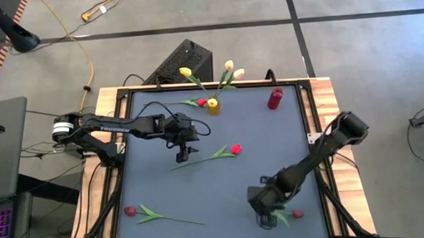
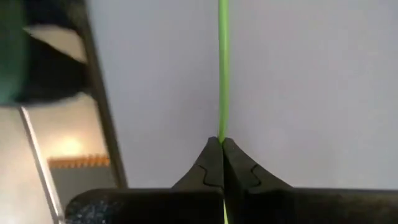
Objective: Sort flowers into vase by color
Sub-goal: Put the right dark red flower into the red vase
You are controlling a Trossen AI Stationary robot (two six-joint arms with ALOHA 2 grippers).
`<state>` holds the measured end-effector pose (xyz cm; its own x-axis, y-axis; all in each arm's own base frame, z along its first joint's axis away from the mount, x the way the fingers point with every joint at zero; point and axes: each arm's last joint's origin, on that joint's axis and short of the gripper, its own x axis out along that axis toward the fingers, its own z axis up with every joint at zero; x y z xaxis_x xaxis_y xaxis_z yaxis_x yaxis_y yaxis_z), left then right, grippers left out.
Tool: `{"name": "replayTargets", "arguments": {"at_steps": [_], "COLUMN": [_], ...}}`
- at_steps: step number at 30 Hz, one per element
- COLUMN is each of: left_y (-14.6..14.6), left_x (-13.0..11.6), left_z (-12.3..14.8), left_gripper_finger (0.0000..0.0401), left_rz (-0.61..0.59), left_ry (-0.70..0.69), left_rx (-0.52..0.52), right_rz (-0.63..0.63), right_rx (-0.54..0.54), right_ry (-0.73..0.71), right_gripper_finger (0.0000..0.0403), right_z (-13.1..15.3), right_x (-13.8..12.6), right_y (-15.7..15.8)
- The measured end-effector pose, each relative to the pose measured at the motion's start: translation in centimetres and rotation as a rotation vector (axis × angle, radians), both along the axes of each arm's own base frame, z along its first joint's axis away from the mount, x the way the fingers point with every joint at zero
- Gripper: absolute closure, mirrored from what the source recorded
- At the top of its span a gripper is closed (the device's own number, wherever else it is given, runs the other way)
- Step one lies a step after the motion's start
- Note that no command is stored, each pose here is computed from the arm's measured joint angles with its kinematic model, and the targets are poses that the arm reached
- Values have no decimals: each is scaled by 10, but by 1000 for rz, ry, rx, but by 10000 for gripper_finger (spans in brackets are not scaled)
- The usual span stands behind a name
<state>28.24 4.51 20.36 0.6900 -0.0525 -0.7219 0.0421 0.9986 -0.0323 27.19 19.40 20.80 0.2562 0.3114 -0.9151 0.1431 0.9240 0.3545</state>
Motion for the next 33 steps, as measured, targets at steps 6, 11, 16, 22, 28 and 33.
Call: {"name": "replayTargets", "arguments": {"at_steps": [6,11,16,22,28,33], "left_y": [-1,-1,-2,-3,-2,-1], "left_x": [-3,-10,-19,-32,-40,-37], "left_z": [8,26,46,66,76,81], "left_gripper_finger": [177,177,177,177,177,177], "left_rz": [3,21,66,138,250,307], "left_ry": [-32,-107,-185,-269,-310,-369], "left_rx": [-4,25,38,28,18,-27], "right_rz": [-37,-64,-77,-138,-213,-194], "right_rx": [94,79,71,104,178,239], "right_ry": [-196,-341,-476,-639,-861,-918], "right_gripper_finger": [388,388,388,388,388,388], "right_z": [40,71,93,94,91,91], "right_x": [9,7,1,-29,-55,-68], "right_y": [-24,-52,-78,-111,-137,-149]}}
